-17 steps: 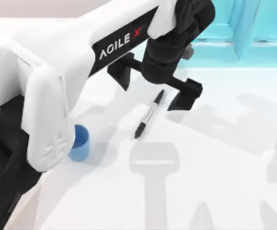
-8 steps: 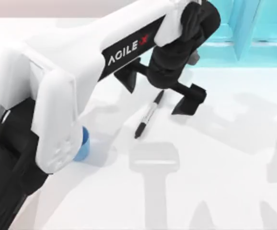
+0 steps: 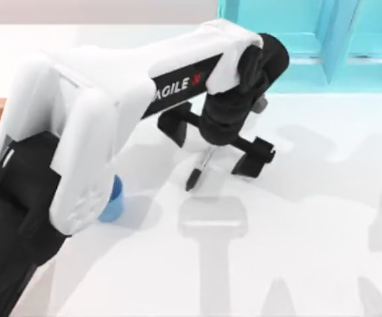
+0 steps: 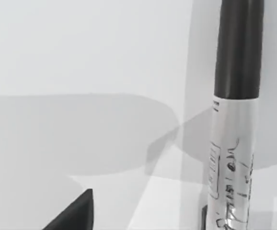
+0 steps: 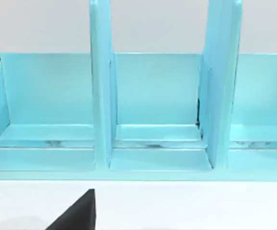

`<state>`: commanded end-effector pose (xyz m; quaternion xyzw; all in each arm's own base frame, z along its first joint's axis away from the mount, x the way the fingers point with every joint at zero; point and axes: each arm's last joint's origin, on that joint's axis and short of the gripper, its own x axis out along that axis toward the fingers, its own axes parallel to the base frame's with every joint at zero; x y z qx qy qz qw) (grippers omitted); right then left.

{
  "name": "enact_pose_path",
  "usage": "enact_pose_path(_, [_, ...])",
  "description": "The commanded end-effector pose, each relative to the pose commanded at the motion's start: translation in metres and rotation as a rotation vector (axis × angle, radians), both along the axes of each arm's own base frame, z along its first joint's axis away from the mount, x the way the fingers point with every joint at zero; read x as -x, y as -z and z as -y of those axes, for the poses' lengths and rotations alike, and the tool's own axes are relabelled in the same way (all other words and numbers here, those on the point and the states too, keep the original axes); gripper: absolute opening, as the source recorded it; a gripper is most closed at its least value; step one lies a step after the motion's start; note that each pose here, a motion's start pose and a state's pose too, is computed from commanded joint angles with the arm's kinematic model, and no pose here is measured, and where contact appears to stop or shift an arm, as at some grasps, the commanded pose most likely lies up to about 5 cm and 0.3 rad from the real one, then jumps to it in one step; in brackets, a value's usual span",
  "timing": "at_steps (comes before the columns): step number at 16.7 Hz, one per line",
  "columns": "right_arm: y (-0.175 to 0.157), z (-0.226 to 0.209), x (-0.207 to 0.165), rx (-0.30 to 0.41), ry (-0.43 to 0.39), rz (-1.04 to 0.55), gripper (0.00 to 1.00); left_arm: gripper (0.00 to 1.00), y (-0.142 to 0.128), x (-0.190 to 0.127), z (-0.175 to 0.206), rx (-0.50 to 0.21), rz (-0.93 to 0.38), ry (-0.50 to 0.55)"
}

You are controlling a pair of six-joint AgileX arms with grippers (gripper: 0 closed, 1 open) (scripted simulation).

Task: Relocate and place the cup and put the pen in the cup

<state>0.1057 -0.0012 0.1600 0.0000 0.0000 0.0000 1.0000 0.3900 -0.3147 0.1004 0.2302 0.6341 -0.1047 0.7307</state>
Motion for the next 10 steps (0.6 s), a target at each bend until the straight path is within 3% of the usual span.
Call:
enact_pose_path(3, [0.0, 0.0, 0.0, 0.0, 0.0, 0.0, 1.0, 1.0, 0.0177, -0.0014, -0.0037, 0.0, 0.0, 0.0])
enact_pose_path(7, [0.0, 0.0, 0.0, 0.0, 0.0, 0.0, 1.0, 1.0, 0.0181, -0.0015, -0.0038, 0.0, 0.0, 0.0])
enact_pose_path(10, [0.0, 0.0, 0.0, 0.0, 0.0, 0.0, 1.0, 0.77, 0.0181, -0.0015, -0.0038, 0.0, 0.0, 0.0])
